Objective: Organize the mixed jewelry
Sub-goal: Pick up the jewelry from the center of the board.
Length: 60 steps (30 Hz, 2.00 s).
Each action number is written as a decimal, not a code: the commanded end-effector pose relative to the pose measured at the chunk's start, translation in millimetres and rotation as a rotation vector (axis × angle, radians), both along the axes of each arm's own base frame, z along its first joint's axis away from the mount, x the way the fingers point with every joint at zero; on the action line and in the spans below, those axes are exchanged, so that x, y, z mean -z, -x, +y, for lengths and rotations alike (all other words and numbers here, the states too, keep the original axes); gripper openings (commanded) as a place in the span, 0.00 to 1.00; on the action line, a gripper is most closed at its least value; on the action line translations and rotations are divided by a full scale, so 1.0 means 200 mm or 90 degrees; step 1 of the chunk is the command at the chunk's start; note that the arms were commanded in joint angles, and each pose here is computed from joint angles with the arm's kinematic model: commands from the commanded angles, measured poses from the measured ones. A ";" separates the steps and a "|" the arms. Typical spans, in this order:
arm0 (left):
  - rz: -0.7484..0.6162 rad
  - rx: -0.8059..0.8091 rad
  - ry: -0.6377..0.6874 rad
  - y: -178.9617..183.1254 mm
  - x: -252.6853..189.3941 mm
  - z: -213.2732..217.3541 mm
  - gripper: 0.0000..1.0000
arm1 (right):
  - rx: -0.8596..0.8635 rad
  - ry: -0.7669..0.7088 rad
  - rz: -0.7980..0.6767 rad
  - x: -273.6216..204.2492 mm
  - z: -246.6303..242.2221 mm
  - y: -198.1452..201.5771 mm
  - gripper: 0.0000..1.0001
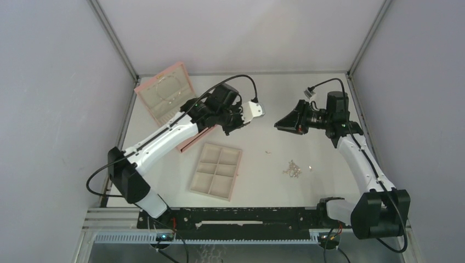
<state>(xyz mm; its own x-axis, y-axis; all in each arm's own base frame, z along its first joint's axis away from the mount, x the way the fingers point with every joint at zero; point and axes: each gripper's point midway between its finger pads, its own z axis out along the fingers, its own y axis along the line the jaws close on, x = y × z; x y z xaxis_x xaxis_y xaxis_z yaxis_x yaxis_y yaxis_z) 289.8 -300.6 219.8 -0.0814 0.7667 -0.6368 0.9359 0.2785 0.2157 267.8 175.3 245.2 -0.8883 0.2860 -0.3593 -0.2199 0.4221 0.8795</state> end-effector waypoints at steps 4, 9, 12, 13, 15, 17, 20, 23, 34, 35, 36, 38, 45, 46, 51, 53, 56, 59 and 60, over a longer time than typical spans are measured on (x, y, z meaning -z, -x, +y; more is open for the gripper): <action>-0.176 0.154 0.071 0.06 -0.26 0.00 0.00 | -0.118 -0.093 0.029 -0.15 0.12 0.12 0.46; -0.223 0.233 0.107 0.16 -0.32 0.00 0.00 | -0.213 -0.127 0.031 -0.18 0.22 0.20 0.50; -0.235 0.284 0.128 0.25 -0.34 0.01 0.00 | -0.250 -0.139 0.002 -0.21 0.25 0.22 0.54; -0.240 0.298 0.132 0.27 -0.34 0.01 0.00 | -0.261 -0.143 -0.006 -0.22 0.26 0.23 0.55; -0.239 0.317 0.137 0.30 -0.34 0.01 0.00 | -0.288 -0.151 -0.020 -0.24 0.28 0.25 0.59; -0.233 0.331 0.142 0.33 -0.35 0.01 0.00 | -0.315 -0.157 -0.031 -0.24 0.31 0.27 0.61; -0.221 0.341 0.144 0.35 -0.35 0.01 0.00 | -0.341 -0.156 -0.036 -0.22 0.35 0.30 0.62; -0.212 0.342 0.144 0.36 -0.36 0.01 0.00 | -0.306 -0.128 -0.060 -0.20 0.39 0.27 0.62; -0.166 0.220 0.163 0.27 -0.42 0.00 0.00 | -0.124 -0.011 -0.257 -0.21 0.43 0.17 0.60; -0.157 0.201 0.168 0.26 -0.43 0.00 0.00 | -0.112 0.010 -0.269 -0.20 0.43 0.18 0.60; -0.145 0.178 0.173 0.24 -0.45 0.00 0.00 | -0.096 0.031 -0.287 -0.20 0.43 0.18 0.60; -0.118 0.137 0.176 0.22 -0.46 -0.01 0.00 | -0.059 0.068 -0.326 -0.19 0.44 0.17 0.60; -0.036 0.016 0.170 0.14 -0.47 -0.03 0.00 | 0.007 0.073 -0.361 -0.21 0.40 0.17 0.59; -0.028 0.006 0.172 0.14 -0.47 -0.03 0.00 | 0.010 0.076 -0.365 -0.21 0.39 0.17 0.59; -0.011 -0.081 0.189 0.09 -0.50 -0.03 0.00 | 0.050 0.087 -0.380 -0.23 0.37 0.16 0.57; -0.004 -0.150 0.186 0.05 -0.50 -0.02 0.00 | 0.079 0.093 -0.385 -0.25 0.36 0.15 0.57; 0.004 -0.210 0.169 0.02 -0.49 0.00 0.00 | 0.113 0.107 -0.383 -0.25 0.34 0.14 0.57; 0.034 -0.253 0.175 0.02 -0.48 -0.02 0.00 | 0.122 0.107 -0.379 -0.25 0.35 0.14 0.57; 0.036 -0.280 0.174 0.00 -0.47 -0.02 0.00 | 0.123 0.108 -0.380 -0.25 0.35 0.14 0.57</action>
<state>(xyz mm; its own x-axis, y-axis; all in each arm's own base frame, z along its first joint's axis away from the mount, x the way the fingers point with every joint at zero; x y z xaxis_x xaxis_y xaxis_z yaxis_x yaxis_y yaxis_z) 282.5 -307.0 306.5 -0.2688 0.5457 -0.7937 0.8301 0.5493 0.0965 231.3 250.6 285.6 -0.5200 0.2735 -0.8092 -0.5746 0.5889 0.5683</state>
